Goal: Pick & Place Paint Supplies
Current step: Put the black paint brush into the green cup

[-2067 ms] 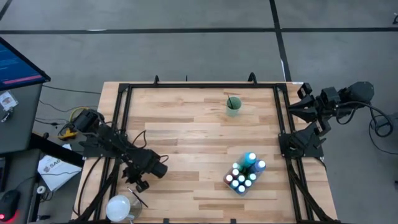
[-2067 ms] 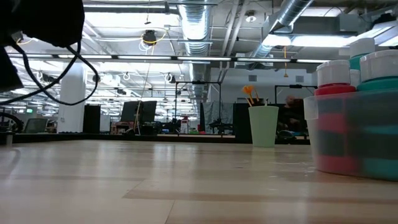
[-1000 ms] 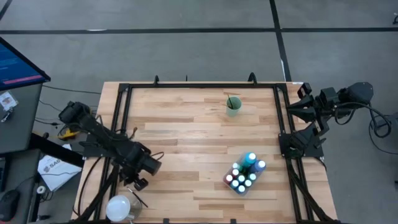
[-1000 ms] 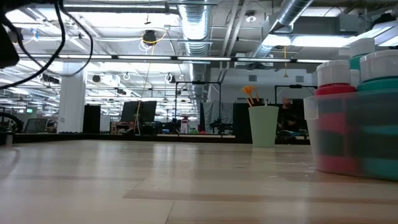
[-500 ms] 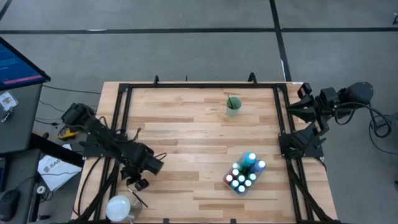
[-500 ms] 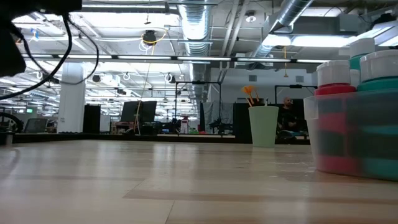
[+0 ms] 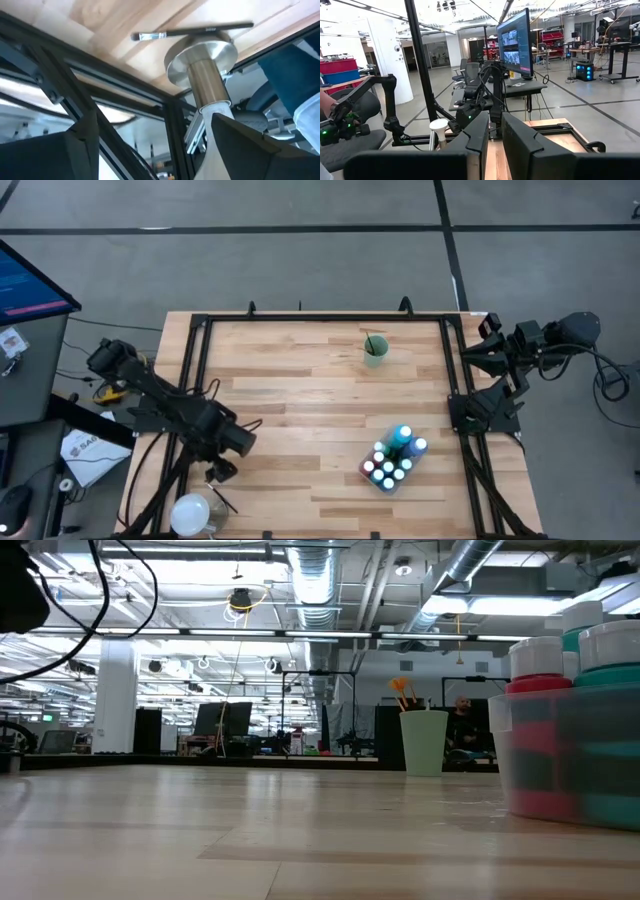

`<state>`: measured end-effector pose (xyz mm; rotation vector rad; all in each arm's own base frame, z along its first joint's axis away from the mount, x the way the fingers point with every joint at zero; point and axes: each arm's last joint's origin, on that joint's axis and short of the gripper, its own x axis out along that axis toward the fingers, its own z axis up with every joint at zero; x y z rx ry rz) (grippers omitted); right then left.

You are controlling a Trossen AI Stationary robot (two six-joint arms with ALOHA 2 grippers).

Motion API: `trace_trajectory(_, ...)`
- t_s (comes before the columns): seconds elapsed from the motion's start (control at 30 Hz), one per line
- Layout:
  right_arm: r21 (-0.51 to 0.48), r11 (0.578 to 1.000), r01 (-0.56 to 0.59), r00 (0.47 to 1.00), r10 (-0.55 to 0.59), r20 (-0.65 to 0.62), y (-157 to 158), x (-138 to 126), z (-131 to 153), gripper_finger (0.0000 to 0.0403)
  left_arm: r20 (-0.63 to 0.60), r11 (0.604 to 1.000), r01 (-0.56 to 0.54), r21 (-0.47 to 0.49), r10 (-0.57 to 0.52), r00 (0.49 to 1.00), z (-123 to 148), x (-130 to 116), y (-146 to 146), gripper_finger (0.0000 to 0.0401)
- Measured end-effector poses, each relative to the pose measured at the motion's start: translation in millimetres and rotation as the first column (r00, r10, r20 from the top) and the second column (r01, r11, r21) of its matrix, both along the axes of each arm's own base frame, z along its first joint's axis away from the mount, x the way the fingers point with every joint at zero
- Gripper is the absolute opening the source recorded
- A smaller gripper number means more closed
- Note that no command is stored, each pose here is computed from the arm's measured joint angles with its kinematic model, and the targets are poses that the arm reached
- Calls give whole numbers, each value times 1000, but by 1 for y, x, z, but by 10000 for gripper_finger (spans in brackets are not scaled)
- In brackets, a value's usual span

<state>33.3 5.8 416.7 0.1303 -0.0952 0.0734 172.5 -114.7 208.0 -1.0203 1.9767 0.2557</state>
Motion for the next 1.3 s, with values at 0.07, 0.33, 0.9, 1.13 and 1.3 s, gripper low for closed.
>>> trace_trajectory(0.07, 0, 1000, 0, 1000, 0, 0, 0, 0, 0, 49, -25, 1000, -1, -11, 1, 1000, -3, 1, -1, 258)
trace_trajectory(0.33, 0, 1000, 0, 1000, 0, 0, 0, 0, 0, 49, -65, 1000, -17, 0, 17, 998, -8, 4, -2, 22)
trace_trajectory(0.9, 32, 999, 7, 999, -8, 36, -1, 0, 4, 49, -229, 997, -76, 14, 78, 970, -23, -11, -3, 0)
trace_trajectory(1.13, 68, 997, 44, 998, -46, 37, -2, -1, 5, 49, -249, 992, -107, 72, 121, 961, -29, -14, 0, 0)
trace_trajectory(1.3, 81, 996, 42, 998, -46, 44, -2, -1, 6, 49, -213, 982, -141, 124, 165, 963, -30, -11, -3, 0)
